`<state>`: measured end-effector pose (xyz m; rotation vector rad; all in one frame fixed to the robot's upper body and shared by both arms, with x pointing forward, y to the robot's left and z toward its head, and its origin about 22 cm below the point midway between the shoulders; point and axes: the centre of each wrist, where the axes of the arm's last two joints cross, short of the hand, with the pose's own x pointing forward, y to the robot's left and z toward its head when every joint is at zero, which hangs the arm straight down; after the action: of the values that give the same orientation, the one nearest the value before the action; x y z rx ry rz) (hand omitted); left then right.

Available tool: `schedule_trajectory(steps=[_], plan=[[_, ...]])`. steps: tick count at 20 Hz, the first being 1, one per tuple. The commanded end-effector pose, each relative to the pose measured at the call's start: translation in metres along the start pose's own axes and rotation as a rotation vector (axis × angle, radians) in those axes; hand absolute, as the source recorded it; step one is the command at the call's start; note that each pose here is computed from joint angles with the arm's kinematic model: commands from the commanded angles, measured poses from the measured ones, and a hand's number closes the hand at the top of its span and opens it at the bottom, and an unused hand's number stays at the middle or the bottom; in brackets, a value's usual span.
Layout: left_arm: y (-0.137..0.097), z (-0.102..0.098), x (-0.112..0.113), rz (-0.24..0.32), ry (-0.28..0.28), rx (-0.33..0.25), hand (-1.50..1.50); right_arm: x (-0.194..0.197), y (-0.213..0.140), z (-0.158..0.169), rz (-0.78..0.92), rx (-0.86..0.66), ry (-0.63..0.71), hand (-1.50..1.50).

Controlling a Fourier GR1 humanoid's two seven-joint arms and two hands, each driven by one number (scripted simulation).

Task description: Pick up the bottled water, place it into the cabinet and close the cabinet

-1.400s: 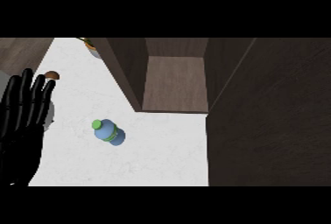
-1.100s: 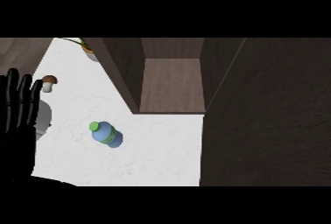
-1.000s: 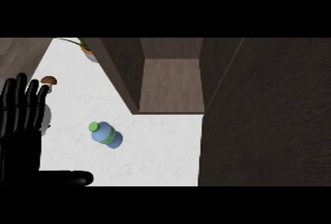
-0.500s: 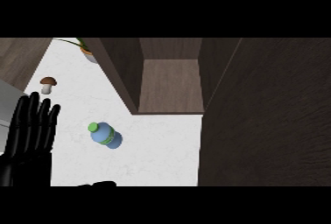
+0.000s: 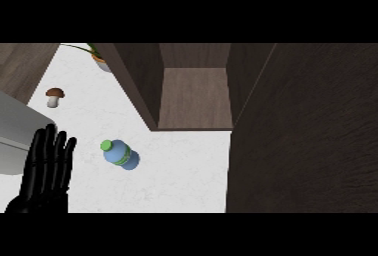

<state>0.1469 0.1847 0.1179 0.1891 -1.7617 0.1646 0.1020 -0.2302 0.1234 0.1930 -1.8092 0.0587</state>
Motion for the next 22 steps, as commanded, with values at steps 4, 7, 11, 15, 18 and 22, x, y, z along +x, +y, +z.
schedule_trajectory(steps=[4, 7, 11, 15, 18, 22], plan=[[0.018, -0.002, -0.025, -0.039, -0.020, 0.075, -1.50, 0.015, -0.007, 0.016, 0.015, -0.010, -0.023, -1.50], [0.015, -0.002, -0.059, -0.045, 0.039, 0.107, -1.50, 0.025, 0.002, 0.030, 0.020, -0.006, -0.040, -1.50], [0.046, -0.024, -0.077, -0.068, 0.064, 0.174, -1.50, 0.024, 0.002, 0.037, 0.023, -0.014, -0.039, -1.50], [0.044, -0.017, -0.110, -0.053, 0.087, 0.150, -1.50, 0.014, 0.004, 0.039, 0.040, -0.014, -0.034, -1.50], [0.034, -0.017, -0.121, -0.035, 0.085, 0.141, -1.50, 0.041, 0.008, 0.045, 0.024, -0.005, -0.040, -1.50], [0.057, -0.018, -0.166, -0.034, 0.129, 0.158, -1.50, 0.040, 0.010, 0.051, 0.029, 0.016, -0.034, -1.50]])
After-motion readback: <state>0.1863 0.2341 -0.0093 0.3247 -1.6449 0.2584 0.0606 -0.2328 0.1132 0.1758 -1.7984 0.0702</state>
